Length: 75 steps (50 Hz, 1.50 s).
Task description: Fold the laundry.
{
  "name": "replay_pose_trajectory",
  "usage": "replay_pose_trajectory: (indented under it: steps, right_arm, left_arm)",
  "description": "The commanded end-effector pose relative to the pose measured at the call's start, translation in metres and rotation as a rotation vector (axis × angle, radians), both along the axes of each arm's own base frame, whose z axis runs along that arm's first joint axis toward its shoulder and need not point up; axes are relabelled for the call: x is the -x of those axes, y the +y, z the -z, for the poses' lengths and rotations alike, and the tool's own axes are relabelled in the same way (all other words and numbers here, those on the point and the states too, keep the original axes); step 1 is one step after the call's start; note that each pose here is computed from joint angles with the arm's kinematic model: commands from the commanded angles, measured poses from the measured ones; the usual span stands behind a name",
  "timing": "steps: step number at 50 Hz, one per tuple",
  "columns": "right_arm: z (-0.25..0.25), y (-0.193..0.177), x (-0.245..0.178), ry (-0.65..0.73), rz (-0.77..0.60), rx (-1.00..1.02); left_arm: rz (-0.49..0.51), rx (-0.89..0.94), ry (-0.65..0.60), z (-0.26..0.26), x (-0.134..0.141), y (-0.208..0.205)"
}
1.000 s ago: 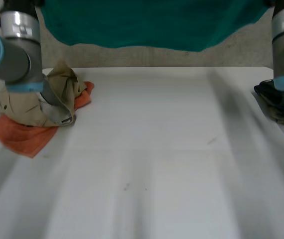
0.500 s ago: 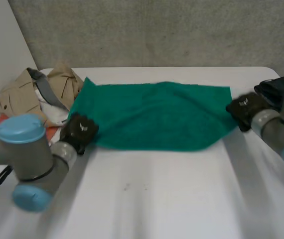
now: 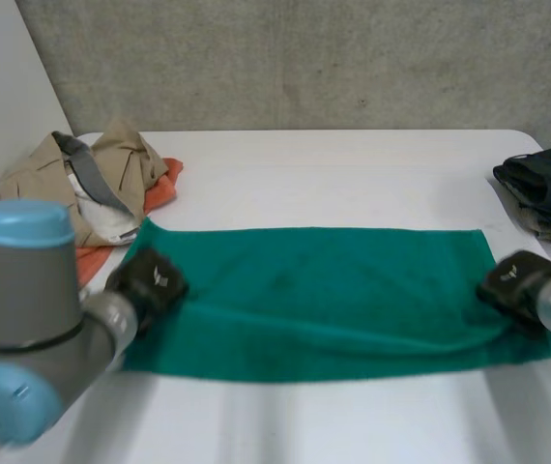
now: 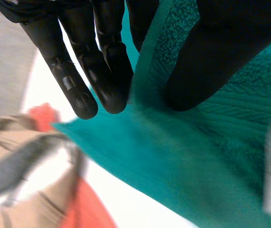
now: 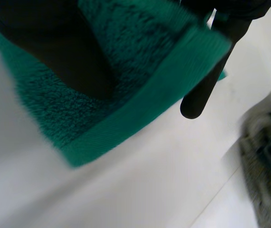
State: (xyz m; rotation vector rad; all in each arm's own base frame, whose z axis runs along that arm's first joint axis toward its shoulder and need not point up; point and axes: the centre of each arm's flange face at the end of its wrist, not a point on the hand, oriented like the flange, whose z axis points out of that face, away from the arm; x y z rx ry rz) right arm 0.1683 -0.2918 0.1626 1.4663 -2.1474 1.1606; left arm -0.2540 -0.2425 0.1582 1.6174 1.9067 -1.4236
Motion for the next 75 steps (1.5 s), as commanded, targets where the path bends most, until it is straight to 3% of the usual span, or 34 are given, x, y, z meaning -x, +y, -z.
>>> replay_pose_trajectory:
  steps: [1, 9, 18, 22, 27, 35, 43, 49, 61, 68, 75]
  right_arm:
    - [0.011, -0.053, -0.023, -0.097, 0.016, 0.166]
    - [0.023, -0.102, -0.038, -0.141, 0.034, 0.32]
    - [0.04, -0.135, -0.047, -0.122, 0.086, 0.388]
    - [0.037, -0.128, -0.052, -0.131, 0.132, 0.386]
    - [-0.008, -0.106, -0.045, -0.265, 0.192, 0.398]
    - [-0.029, -0.064, -0.027, -0.442, 0.115, 0.263]
    - [-0.005, -0.041, 0.015, -0.494, 0.169, 0.047]
    - [0.01, -0.039, 0.024, -0.482, 0.19, 0.038]
    - [0.044, -0.06, 0.037, -0.449, 0.211, 0.084]
    - [0.03, -0.071, 0.079, -0.334, 0.304, 0.183]
    - [-0.007, -0.083, 0.13, -0.08, 0.341, 0.34]
  left_arm:
    - [-0.025, 0.222, 0.086, 0.014, 0.032, -0.078]
    - [-0.025, 0.345, 0.146, 0.027, 0.052, -0.12]
    - [-0.045, 0.383, 0.16, 0.043, 0.063, -0.138]
    - [-0.016, 0.392, 0.177, 0.044, 0.074, -0.127]
    - [-0.003, 0.43, 0.212, 0.021, 0.079, -0.113]
    - [-0.022, 0.387, 0.301, -0.014, 0.063, -0.076]
    - [-0.099, 0.214, 0.554, -0.025, 0.044, -0.038]
    - [-0.108, 0.11, 0.651, -0.018, 0.043, -0.028]
    - [-0.089, 0.085, 0.656, -0.014, 0.043, -0.025]
    - [-0.091, 0.118, 0.674, -0.029, 0.041, -0.025]
    - [-0.089, 0.15, 0.703, -0.047, 0.034, -0.021]
